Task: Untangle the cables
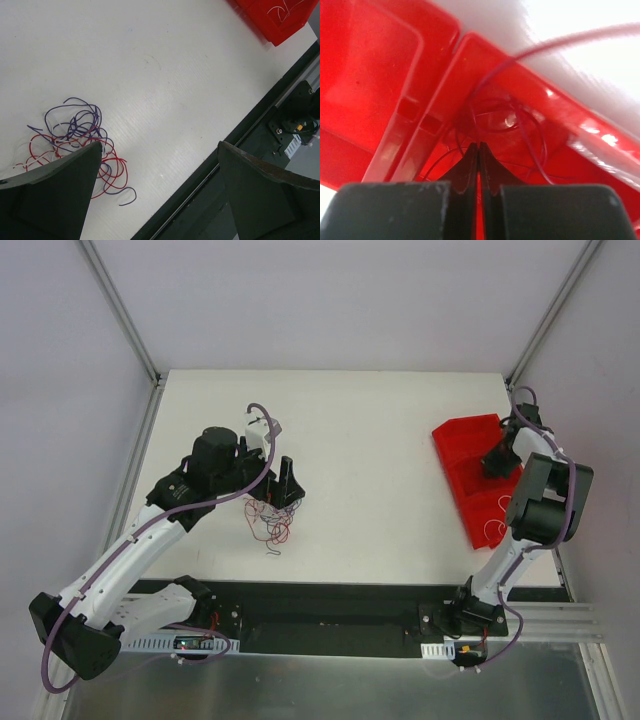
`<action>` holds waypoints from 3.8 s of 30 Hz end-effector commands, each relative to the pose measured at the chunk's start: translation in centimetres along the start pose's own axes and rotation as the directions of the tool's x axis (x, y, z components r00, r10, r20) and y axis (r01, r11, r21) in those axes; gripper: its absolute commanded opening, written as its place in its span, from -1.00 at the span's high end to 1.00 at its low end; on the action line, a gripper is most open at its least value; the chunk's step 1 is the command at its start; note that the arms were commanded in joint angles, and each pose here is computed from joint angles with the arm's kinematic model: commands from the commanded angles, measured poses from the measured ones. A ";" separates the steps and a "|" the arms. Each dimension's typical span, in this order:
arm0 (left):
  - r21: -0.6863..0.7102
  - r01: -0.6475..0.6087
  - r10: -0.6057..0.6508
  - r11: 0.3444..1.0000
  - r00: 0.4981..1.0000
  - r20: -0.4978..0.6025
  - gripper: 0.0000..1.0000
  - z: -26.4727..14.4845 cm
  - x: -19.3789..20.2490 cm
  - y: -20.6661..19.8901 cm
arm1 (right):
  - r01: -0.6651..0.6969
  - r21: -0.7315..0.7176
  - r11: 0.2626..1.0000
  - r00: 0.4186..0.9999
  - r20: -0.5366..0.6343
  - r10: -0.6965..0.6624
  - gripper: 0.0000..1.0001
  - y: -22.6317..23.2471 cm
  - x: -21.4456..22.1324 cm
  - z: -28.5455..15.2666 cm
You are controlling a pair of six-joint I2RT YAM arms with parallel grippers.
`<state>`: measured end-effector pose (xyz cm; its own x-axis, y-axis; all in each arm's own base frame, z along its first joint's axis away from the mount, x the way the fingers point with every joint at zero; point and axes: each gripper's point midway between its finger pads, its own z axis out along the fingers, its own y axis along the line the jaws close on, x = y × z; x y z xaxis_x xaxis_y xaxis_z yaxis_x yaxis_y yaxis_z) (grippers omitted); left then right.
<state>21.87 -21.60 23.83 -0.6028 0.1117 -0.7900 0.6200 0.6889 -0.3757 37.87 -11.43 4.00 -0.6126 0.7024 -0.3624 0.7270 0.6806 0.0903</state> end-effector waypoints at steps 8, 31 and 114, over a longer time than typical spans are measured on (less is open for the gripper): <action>0.010 -0.001 0.000 1.000 1.000 0.023 -0.98 -0.1 -0.5 0.0 | 0.095 -0.027 0.995 0.995 0.022 -0.095 0.65 0.6 -0.7 -2.9; 0.040 -0.009 0.007 0.999 0.999 0.039 -0.98 -0.5 -0.8 -0.8 | 0.001 -0.250 0.968 0.992 0.121 0.030 -0.51 1.9 -5.8 -11.8; 0.090 -0.075 0.073 0.993 0.997 0.035 -0.98 -0.5 -2.7 -2.0 | -0.485 -0.460 0.744 0.852 -0.057 0.520 0.99 0.5 0.1 -11.9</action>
<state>21.59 -22.98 26.35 -0.5785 0.1384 -0.8038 0.6861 0.6156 -0.3878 34.62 -5.67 16.12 -0.2106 0.9591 -0.1890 0.6777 0.2826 0.6789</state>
